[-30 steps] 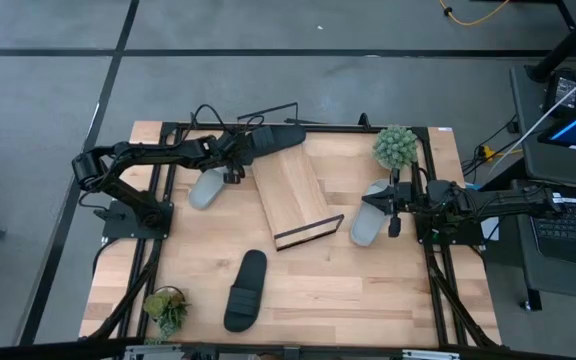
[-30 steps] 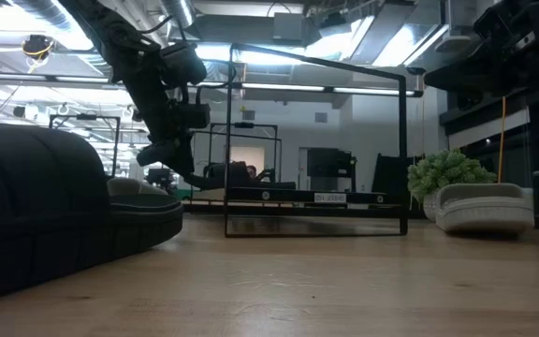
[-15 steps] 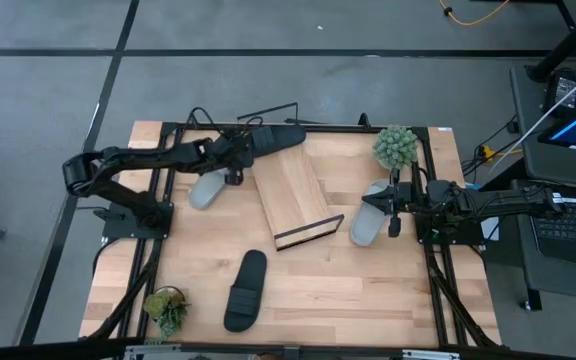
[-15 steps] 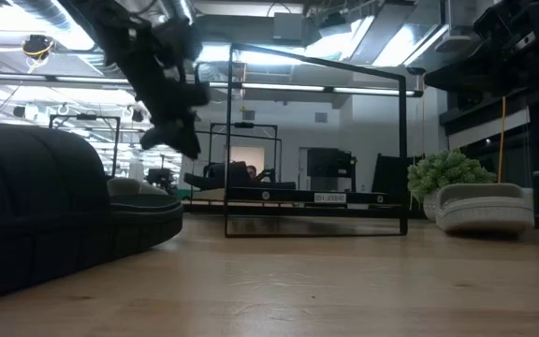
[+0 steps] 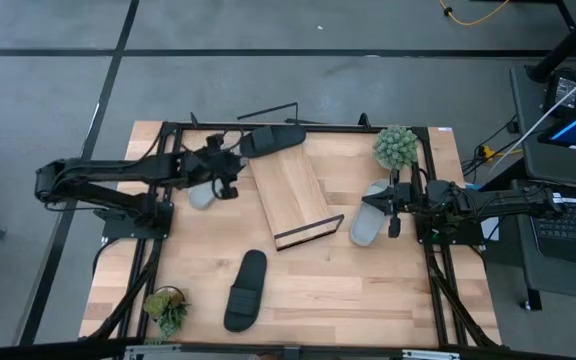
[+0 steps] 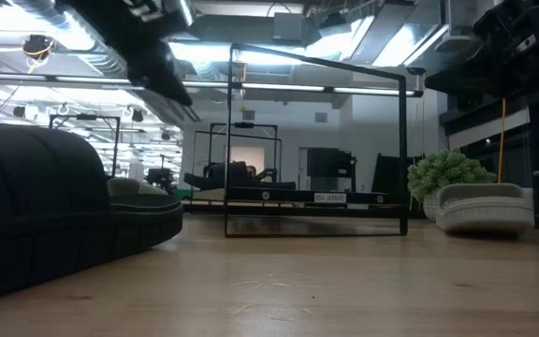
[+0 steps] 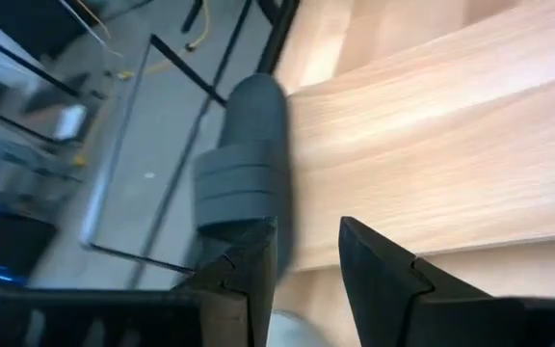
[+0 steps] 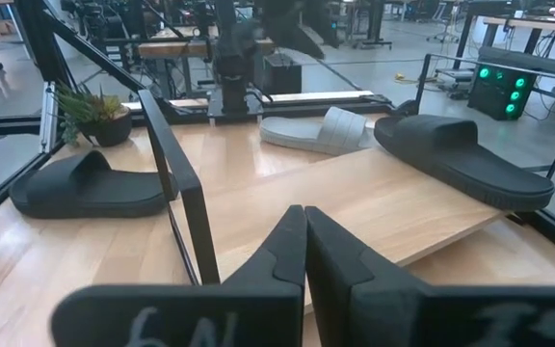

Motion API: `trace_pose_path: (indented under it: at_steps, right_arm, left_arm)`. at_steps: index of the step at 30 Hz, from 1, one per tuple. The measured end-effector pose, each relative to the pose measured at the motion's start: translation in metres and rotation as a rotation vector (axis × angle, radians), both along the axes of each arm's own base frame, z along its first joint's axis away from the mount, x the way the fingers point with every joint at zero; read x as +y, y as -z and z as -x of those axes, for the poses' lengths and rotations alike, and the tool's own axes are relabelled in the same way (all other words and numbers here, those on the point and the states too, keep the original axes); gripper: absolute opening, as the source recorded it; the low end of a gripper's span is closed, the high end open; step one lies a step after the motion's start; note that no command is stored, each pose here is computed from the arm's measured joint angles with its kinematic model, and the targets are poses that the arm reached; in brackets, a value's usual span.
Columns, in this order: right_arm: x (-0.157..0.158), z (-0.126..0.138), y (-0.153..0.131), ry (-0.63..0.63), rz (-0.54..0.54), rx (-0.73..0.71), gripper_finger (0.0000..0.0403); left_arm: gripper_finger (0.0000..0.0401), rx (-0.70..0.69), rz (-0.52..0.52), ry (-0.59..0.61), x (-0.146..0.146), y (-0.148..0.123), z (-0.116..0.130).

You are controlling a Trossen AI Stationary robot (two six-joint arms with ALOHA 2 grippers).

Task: Pick and place slides into the shelf
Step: Put the black slide on the shelf

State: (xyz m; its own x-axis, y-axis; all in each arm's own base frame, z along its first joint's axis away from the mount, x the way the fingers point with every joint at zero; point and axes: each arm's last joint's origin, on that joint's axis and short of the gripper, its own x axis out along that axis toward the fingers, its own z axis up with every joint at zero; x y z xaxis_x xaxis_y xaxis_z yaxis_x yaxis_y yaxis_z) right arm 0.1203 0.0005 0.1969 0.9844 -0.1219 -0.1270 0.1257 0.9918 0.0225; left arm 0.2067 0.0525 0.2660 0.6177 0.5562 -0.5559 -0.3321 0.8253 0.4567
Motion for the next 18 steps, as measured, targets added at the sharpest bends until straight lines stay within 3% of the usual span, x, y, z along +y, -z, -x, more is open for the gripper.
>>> trace_pose_path:
  at_steps: [8,18]
  right_arm:
    - [0.0,0.0,0.003,0.001,-0.002,0.028,0.0007]
    - [0.0,0.0,0.003,0.0,0.002,0.031,0.0007]
  left_arm:
    - [0.0105,-0.1,0.167,0.051,-0.04,-0.002,0.002]
    - [0.0105,0.007,0.25,0.158,-0.091,0.024,-0.01]
